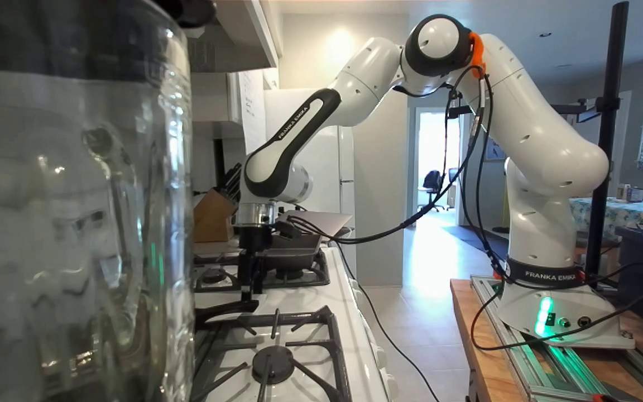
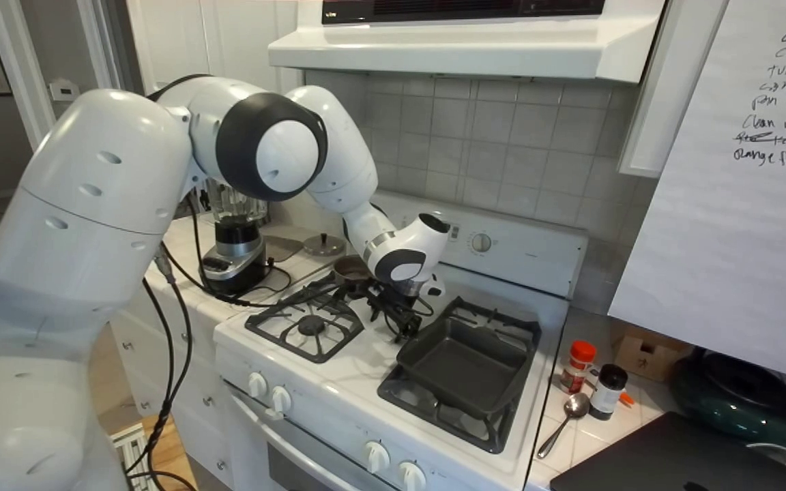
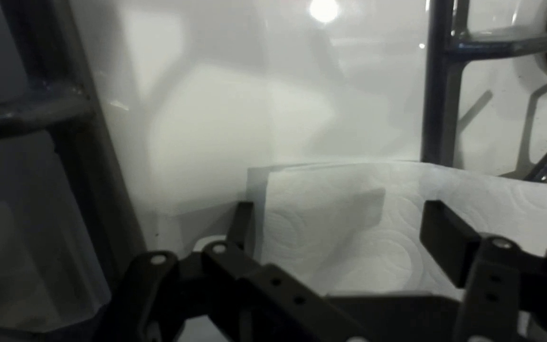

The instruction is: Place the paper towel inside the baking tray

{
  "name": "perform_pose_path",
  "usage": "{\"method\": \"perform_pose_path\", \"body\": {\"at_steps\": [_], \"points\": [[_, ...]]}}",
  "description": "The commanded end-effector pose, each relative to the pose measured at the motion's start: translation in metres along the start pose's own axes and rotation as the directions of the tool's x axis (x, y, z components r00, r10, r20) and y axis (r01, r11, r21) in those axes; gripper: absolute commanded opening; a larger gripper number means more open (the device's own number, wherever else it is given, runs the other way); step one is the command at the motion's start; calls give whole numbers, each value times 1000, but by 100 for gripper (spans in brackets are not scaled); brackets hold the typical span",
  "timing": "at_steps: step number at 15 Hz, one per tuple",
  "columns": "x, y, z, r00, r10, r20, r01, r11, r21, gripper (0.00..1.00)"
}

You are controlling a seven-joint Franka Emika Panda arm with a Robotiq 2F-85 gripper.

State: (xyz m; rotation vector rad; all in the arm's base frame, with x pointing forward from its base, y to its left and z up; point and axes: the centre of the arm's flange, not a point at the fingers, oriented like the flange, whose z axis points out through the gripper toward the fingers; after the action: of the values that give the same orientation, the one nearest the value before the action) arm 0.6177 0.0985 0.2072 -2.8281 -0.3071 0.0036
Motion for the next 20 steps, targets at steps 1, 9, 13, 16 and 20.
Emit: {"method": "perform_pose_path", "body": {"at_steps": [1,9,13,16,20], "points": [[9,2,4,999,2,-35,-1,1000,21,66],[12,-2,-10,997,12,-73,-4,995,99,50],[16,-1,-13,996,20,-86,-7,989,150,11],[16,3,-14,996,22,-87,-7,986,164,0],[6,1,-45,999,-20,-26,25,983,180,0]]}}
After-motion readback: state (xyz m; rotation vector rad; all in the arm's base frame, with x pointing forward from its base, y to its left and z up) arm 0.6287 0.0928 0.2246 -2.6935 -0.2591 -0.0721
